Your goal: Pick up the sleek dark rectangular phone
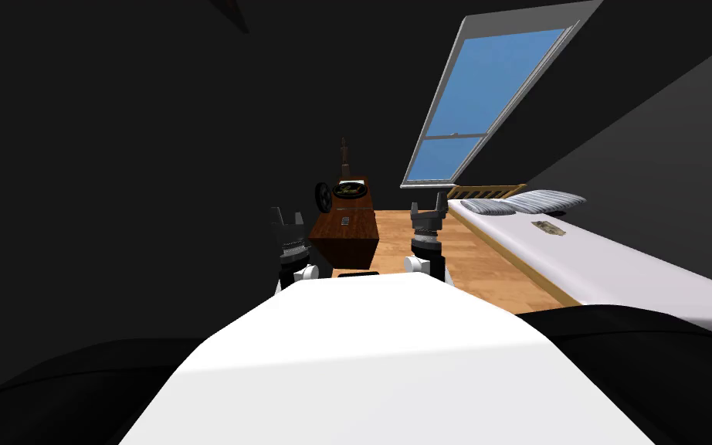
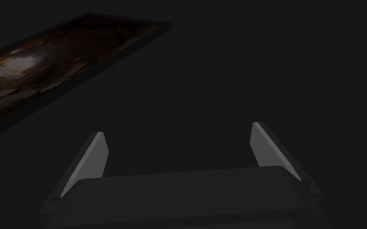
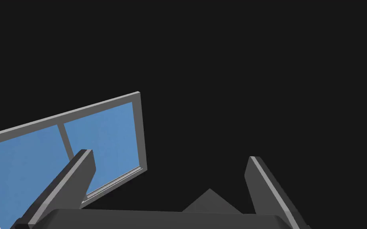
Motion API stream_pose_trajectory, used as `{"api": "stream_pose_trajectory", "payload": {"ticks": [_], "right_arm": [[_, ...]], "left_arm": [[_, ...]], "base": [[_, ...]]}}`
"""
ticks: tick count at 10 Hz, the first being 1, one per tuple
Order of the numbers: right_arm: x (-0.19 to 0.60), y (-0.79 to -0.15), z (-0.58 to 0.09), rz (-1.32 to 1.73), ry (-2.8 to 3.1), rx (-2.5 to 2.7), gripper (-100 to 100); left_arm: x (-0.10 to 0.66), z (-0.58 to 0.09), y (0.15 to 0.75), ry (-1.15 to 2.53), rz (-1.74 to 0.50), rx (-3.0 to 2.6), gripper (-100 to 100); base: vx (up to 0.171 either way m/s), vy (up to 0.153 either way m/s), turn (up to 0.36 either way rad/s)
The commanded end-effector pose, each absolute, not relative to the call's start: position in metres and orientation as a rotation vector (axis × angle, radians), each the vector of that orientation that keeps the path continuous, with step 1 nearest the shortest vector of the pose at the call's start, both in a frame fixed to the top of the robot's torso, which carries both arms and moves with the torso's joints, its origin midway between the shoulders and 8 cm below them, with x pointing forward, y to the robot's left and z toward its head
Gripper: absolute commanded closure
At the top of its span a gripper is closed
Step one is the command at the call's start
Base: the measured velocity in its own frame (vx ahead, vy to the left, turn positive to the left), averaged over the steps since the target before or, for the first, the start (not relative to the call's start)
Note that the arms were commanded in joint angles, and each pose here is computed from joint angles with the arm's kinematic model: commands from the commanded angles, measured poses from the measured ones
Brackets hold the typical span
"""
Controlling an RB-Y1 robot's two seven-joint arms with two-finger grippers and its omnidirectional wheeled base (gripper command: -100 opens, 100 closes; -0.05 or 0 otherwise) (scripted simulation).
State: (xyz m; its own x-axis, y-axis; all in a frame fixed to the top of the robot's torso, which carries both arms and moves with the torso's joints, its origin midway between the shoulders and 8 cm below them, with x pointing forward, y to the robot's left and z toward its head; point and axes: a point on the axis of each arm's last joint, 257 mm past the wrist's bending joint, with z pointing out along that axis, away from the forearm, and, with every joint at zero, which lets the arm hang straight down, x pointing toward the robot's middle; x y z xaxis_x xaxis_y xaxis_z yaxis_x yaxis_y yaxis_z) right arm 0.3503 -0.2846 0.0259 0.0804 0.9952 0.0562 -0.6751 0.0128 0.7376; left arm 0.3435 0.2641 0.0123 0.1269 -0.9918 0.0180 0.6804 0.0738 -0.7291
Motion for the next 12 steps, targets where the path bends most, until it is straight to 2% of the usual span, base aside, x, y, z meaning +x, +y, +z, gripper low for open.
{"api": "stream_pose_trajectory", "payload": {"ticks": [1, 12], "right_arm": [[0.350, -0.285, 0.026, 1.419, 0.575, 0.710, 0], [0.350, -0.285, 0.026, 1.419, 0.575, 0.710, 0]], "left_arm": [[0.348, 0.011, 0.262, 0.604, -1.367, -0.670, -100], [0.424, -0.010, 0.246, 0.862, -1.373, -0.702, -100]], "base": [[-0.004, -0.002, -0.040], [-0.014, -0.006, -0.098]]}}
